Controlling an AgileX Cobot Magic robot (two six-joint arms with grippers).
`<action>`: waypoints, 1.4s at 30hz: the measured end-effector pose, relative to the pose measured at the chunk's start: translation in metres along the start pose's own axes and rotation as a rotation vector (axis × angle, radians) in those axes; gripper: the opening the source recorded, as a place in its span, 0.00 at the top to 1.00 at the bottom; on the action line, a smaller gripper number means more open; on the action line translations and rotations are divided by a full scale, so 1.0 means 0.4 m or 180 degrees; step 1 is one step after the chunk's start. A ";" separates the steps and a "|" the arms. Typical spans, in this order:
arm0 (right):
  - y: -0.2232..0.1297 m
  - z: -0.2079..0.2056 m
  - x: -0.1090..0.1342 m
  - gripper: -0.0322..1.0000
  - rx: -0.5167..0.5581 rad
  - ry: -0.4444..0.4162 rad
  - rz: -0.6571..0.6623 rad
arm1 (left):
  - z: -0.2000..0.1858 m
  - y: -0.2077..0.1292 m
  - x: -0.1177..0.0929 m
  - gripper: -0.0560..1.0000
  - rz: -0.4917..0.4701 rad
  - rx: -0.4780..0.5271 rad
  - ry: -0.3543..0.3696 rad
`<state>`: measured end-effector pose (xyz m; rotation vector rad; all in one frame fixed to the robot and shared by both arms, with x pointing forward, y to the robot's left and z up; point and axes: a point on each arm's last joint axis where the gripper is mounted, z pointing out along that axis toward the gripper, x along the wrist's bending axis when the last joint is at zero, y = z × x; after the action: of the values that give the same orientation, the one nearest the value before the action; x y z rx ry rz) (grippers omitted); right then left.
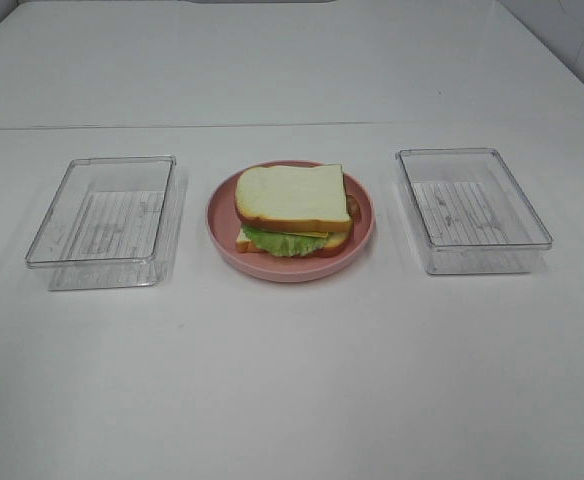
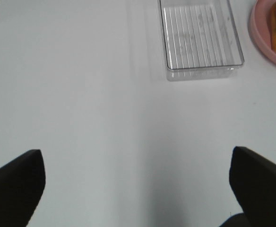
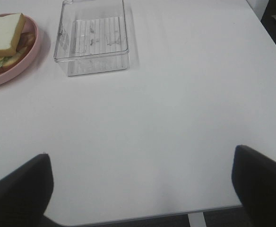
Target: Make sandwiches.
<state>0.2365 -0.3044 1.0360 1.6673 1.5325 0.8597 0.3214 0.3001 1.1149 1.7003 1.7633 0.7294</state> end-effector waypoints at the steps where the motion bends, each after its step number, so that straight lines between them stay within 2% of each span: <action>1: 0.000 0.000 0.000 0.02 0.0000 0.0000 0.0000 | -0.051 -0.043 0.007 0.02 0.0009 -0.0330 0.0011; 2: 0.000 0.000 0.000 0.02 0.0000 0.0000 0.0000 | -0.051 -0.043 0.007 0.02 0.0009 -0.0330 0.0011; 4: 0.000 0.000 0.000 0.02 0.0000 0.0000 0.0000 | -0.103 -0.102 0.015 0.02 0.0016 -0.0724 0.0031; 5: 0.000 0.000 0.000 0.02 0.0000 0.0000 0.0000 | -0.103 -0.102 0.015 0.02 0.0016 -0.0724 0.0031; 7: 0.000 0.000 0.000 0.02 0.0000 0.0000 0.0000 | -0.141 -0.151 0.020 0.02 0.0003 -0.1041 0.0011; 12: 0.000 0.000 0.000 0.02 0.0000 0.0000 0.0000 | -0.169 -0.227 0.025 0.02 -0.0022 -0.1211 -0.0021; 16: 0.000 0.000 0.000 0.02 0.0000 0.0000 0.0000 | -0.160 -0.249 0.027 0.02 -0.0021 -0.1054 0.0008; 21: 0.000 0.000 0.001 0.02 0.0001 0.0009 0.0004 | -0.088 -0.268 0.029 0.07 0.0049 -0.0796 0.0070; 29: 0.000 0.000 0.001 0.02 0.0001 0.0011 0.0006 | -0.073 -0.265 0.026 0.18 0.0063 -0.0869 0.0028; 42: 0.000 0.000 0.001 0.02 0.0001 0.0011 0.0006 | -0.065 -0.266 0.016 0.20 0.0033 -0.0866 -0.0120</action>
<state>0.2365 -0.3041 1.0360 1.6684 1.5338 0.8638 0.2295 0.3023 1.0550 1.5307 1.5515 0.8917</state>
